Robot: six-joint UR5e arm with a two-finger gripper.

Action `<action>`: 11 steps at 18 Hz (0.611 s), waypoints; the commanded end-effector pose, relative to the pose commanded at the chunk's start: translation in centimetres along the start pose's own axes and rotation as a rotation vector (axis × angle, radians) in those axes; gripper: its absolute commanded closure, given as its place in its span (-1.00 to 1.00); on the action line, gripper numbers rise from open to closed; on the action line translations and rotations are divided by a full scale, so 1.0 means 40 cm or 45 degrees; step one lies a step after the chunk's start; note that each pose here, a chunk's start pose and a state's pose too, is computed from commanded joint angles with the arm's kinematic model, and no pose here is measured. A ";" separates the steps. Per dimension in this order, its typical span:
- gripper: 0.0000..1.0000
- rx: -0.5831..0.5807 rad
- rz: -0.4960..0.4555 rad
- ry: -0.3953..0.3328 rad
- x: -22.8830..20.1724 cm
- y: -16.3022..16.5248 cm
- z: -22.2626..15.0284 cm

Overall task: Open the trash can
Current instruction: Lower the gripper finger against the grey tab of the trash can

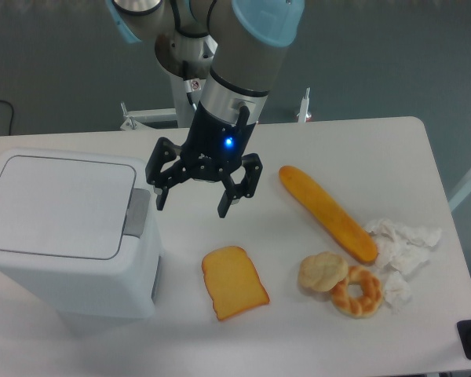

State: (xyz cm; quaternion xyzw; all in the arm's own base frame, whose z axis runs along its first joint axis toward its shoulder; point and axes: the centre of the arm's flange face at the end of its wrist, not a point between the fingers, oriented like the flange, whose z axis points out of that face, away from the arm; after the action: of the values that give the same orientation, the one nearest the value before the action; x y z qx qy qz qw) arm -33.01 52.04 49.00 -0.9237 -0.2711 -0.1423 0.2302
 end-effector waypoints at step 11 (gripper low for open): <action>-1.00 -0.024 0.006 0.008 0.008 0.001 0.029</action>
State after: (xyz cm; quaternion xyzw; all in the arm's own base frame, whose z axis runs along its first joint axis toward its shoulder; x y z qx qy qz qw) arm -32.58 52.73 48.11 -0.9260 -0.2669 -0.1473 0.2226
